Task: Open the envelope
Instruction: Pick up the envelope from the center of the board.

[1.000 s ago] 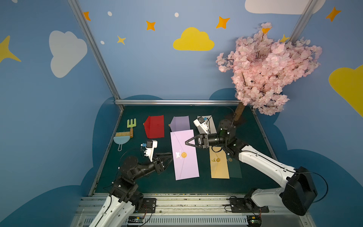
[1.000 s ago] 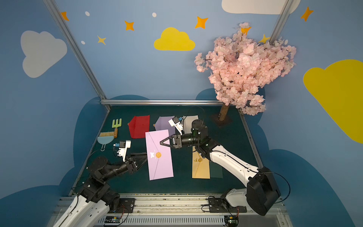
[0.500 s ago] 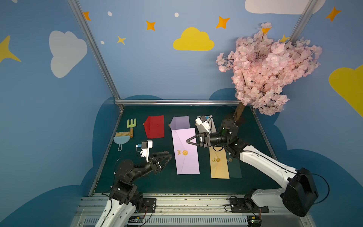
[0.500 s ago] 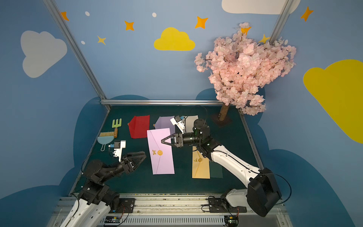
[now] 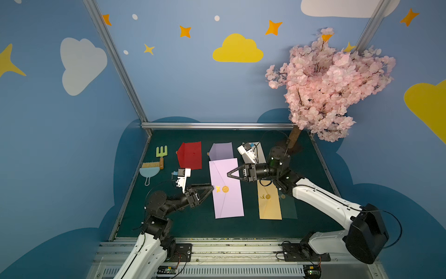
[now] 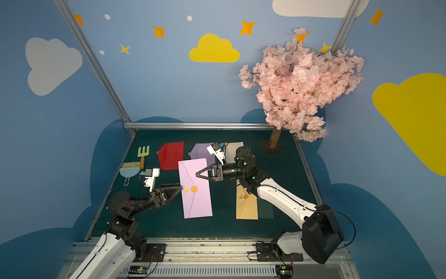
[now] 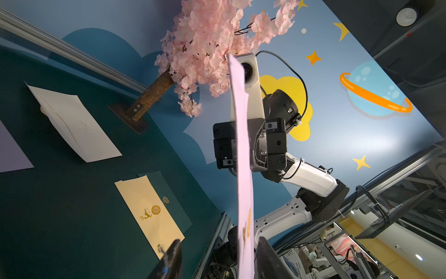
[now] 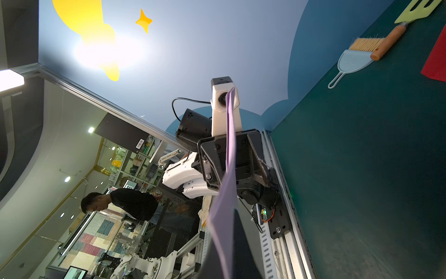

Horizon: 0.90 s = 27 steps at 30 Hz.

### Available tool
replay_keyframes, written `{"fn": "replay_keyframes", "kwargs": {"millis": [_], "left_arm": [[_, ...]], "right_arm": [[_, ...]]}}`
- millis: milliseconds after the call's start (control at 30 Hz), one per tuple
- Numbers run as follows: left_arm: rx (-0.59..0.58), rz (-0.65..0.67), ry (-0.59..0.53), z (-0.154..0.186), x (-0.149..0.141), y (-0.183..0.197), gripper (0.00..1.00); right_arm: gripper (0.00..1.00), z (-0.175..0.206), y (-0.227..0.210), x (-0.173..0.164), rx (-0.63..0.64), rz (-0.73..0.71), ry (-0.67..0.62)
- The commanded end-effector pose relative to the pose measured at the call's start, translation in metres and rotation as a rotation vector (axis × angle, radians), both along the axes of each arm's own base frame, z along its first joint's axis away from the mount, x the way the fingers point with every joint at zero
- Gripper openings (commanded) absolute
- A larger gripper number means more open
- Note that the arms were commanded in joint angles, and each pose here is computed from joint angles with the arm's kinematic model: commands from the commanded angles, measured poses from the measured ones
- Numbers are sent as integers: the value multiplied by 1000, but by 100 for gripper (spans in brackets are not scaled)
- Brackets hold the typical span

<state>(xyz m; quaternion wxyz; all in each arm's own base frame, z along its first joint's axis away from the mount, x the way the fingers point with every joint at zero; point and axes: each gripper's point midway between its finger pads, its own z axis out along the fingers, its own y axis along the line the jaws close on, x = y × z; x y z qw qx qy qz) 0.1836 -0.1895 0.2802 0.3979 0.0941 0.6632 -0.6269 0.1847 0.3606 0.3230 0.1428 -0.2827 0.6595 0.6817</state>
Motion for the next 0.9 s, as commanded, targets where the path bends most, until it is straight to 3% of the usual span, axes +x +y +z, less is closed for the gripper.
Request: {"fn": "replay_keyframes", "kwargs": {"millis": [0, 167, 233, 433, 600, 867], "left_arm": [[-20, -37, -78, 20, -8, -1, 40], [-23, -42, -75, 20, -7, -2, 13], [-22, -47, -70, 19, -7, -3, 8], [-17, -47, -52, 15, -4, -3, 3], [-4, -48, -58, 15, -2, -3, 3], [-17, -44, -60, 26, 8, 3, 3]], "right_arm": [[0, 20, 7, -1, 60, 22, -44], [0, 16, 12, 2, 55, 18, -39], [0, 15, 14, 2, 52, 20, -35], [1, 16, 18, -1, 56, 32, -35], [25, 11, 16, -3, 32, 34, -37], [24, 0, 5, -14, -12, 22, -57]]}}
